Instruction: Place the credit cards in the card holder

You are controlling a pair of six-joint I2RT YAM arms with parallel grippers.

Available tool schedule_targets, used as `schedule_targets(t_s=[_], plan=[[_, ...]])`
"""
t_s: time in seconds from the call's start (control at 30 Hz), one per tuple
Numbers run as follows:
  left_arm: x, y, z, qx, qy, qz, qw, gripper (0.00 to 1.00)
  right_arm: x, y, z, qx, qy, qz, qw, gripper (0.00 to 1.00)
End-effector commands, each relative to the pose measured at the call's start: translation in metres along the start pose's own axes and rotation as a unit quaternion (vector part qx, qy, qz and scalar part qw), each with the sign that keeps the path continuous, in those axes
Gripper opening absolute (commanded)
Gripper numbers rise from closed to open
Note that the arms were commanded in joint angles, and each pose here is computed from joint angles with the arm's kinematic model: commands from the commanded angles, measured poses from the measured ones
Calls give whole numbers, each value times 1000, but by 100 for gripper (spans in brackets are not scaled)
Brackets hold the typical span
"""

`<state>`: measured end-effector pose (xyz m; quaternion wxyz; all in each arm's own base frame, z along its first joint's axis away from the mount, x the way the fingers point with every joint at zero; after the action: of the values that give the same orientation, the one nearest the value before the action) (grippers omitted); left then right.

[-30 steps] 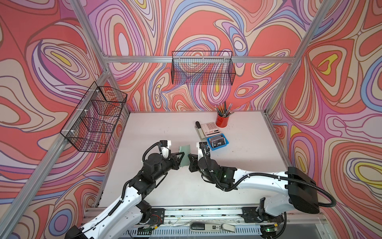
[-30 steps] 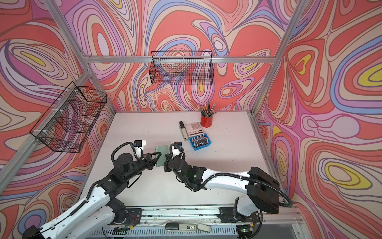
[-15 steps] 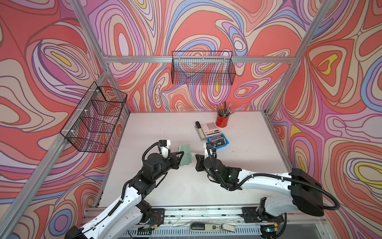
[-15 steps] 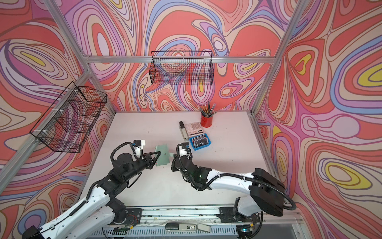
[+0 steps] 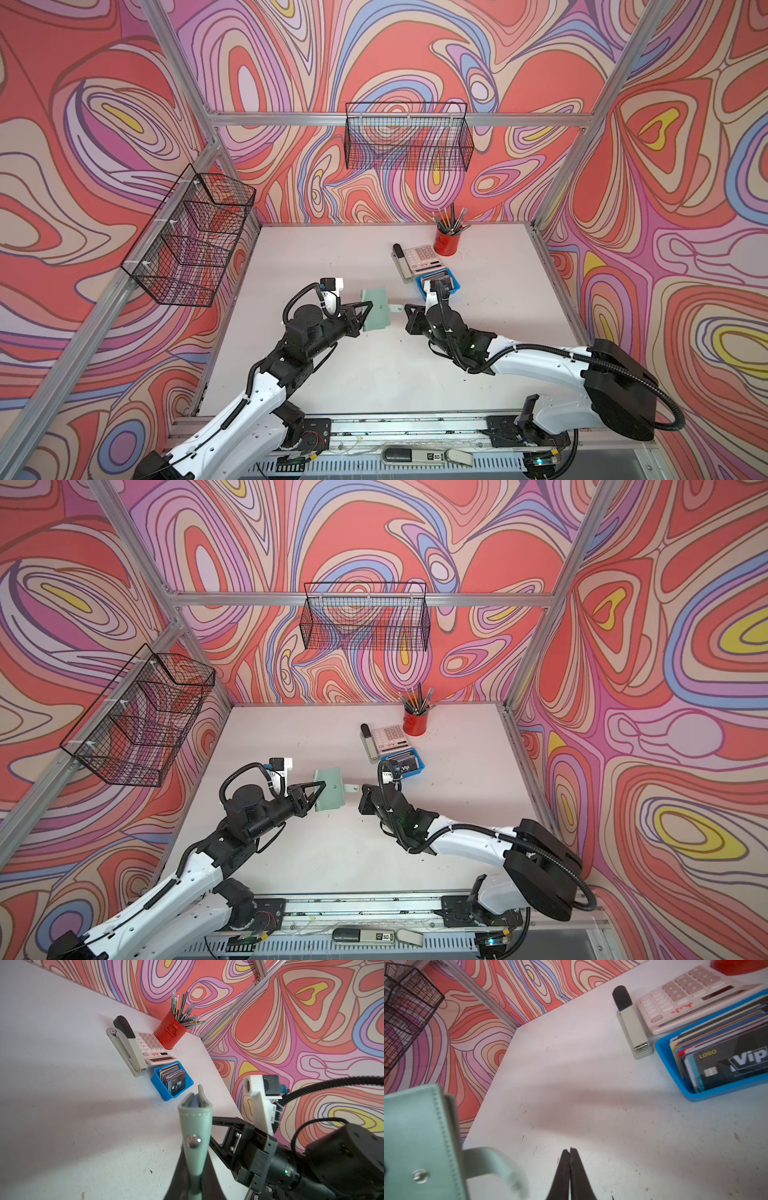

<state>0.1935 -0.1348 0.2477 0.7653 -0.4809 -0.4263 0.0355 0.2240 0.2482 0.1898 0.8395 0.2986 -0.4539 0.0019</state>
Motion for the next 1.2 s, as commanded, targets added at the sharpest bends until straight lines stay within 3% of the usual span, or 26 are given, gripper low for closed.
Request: schedule_targets(t_s=[0.0,0.1,0.37,0.87,1.17], plan=[[7,-15,3,-60,-13,3,998,0,1,4,5,54,4,-18,998,19],[9,-20,6,-69,-14,-3,998,0,1,6,13,103,-14,-20,994,32],[12,-22,14,-61,-31,-15,998,0,-3,0,37,164,-42,-31,985,36],[11,-21,12,-58,-27,-17,998,0,-1,27,20,247,-10,-38,968,29],[11,-21,13,-54,-29,-18,998,0,4,31,26,264,-16,-39,963,26]])
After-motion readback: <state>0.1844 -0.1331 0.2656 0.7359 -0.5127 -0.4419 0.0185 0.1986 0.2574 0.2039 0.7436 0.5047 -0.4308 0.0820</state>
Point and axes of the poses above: each gripper's point midway between its finger pads, its own z axis back along the fingers, its own y axis along the line the jaws close on, x = y × z, the point moved 9 cm from there along z, back along the fingers, and after that the axes turned 6 degrees about z, right-handed, at the moved point
